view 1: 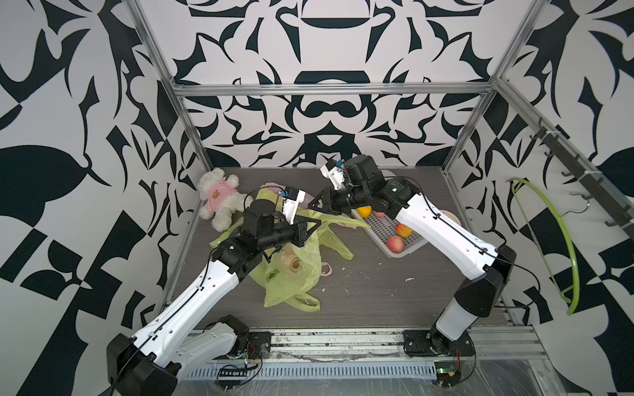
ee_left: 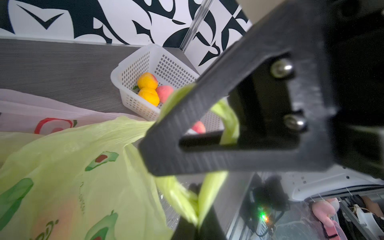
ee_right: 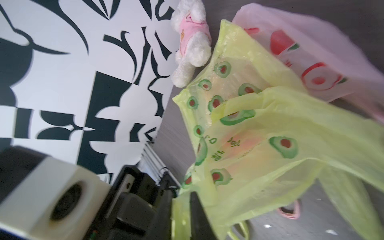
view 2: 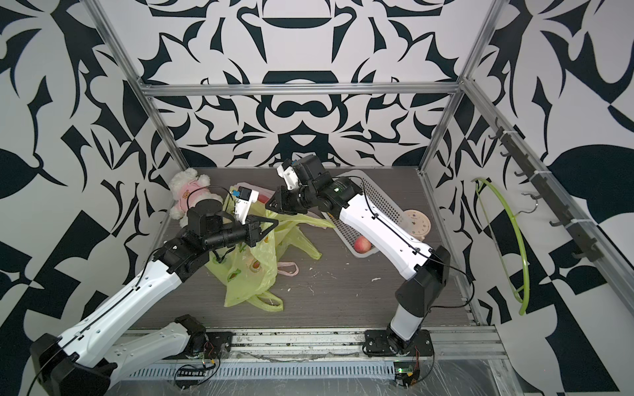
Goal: Place the peach into a plastic bag & tie a knot
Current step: Adjust the plastic bag at the center of the board.
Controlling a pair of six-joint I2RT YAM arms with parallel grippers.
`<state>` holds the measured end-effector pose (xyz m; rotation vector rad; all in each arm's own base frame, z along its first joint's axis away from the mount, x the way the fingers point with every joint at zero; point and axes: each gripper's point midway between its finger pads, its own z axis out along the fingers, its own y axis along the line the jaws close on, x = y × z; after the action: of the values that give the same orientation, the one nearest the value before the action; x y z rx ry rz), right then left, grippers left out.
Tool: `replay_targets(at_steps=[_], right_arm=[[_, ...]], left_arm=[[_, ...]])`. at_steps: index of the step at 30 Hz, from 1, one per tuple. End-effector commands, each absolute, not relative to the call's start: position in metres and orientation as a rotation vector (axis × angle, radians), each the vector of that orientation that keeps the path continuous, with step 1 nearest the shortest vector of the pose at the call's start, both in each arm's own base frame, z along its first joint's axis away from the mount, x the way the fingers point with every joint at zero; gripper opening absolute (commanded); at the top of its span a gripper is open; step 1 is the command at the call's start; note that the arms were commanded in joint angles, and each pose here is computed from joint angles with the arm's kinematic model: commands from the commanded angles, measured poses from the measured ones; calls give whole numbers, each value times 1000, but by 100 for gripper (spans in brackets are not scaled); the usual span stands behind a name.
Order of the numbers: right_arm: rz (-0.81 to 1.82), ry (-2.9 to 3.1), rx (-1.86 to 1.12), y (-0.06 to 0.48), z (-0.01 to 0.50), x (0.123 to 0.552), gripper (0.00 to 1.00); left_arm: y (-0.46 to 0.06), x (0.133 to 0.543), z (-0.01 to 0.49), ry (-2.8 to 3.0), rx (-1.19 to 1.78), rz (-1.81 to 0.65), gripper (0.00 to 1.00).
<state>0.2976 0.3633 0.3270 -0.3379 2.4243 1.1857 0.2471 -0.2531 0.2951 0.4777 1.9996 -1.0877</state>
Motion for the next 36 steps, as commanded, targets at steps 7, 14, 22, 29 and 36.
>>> replay_targets(at_steps=[7, 14, 22, 29, 36], right_arm=[[849, 2403, -20, 229, 299, 324, 56], [791, 2471, 60, 213, 246, 325, 67], [856, 2471, 100, 225, 229, 345, 68], [910, 2460, 137, 235, 222, 363, 67], [953, 2458, 155, 242, 218, 368, 43]], left_arm=[[-226, 255, 314, 1935, 368, -944, 0], [-215, 256, 320, 1904, 320, -897, 0], [-213, 254, 318, 1912, 315, -899, 0], [-215, 251, 317, 1919, 317, -920, 0], [-216, 250, 319, 1917, 321, -926, 0]])
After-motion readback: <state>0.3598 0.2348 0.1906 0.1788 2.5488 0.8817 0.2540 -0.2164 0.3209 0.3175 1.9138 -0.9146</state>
